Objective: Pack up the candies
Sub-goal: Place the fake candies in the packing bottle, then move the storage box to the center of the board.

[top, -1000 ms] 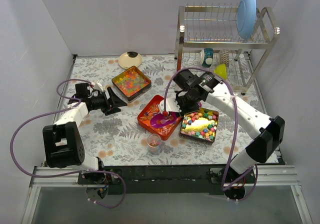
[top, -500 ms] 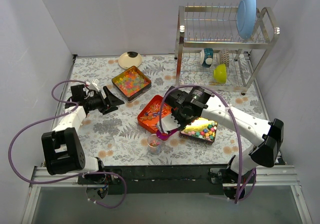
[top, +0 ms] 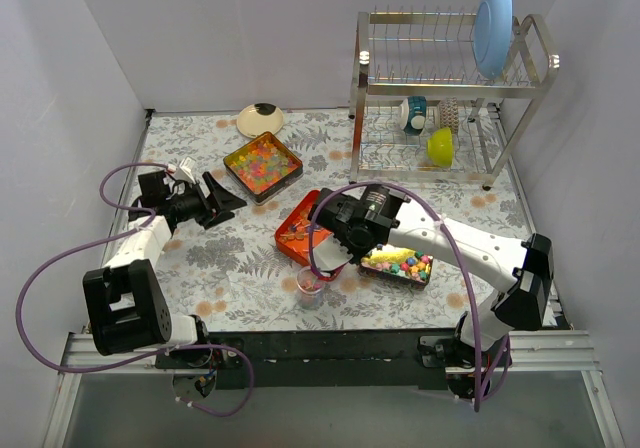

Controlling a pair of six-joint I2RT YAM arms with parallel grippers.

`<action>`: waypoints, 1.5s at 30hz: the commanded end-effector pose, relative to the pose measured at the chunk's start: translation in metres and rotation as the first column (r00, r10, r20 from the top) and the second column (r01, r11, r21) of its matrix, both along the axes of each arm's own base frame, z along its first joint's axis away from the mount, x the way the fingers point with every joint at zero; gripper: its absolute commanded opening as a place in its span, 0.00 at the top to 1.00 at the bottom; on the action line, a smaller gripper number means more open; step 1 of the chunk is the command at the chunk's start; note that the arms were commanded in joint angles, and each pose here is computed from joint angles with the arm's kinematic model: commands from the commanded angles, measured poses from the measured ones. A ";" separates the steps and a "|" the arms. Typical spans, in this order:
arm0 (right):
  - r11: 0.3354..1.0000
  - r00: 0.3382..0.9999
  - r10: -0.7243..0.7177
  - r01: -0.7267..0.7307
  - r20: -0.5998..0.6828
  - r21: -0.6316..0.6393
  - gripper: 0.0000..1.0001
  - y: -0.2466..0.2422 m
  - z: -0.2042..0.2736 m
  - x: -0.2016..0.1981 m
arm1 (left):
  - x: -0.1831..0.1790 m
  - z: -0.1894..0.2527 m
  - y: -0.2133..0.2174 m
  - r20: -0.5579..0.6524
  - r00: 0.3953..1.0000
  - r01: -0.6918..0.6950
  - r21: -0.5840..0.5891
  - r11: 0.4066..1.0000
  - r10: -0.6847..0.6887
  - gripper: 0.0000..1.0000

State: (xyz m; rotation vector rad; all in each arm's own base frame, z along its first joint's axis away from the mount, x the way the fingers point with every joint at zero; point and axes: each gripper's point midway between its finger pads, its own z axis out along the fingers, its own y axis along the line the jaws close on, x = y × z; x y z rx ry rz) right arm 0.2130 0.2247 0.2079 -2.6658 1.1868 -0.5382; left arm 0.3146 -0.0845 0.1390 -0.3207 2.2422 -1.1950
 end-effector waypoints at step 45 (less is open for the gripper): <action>0.365 0.676 -0.724 0.544 -0.137 0.755 0.99 -0.037 0.139 0.091 | 0.020 -0.082 -0.064 -0.148 0.966 0.247 0.300 0.921 -0.211 1.00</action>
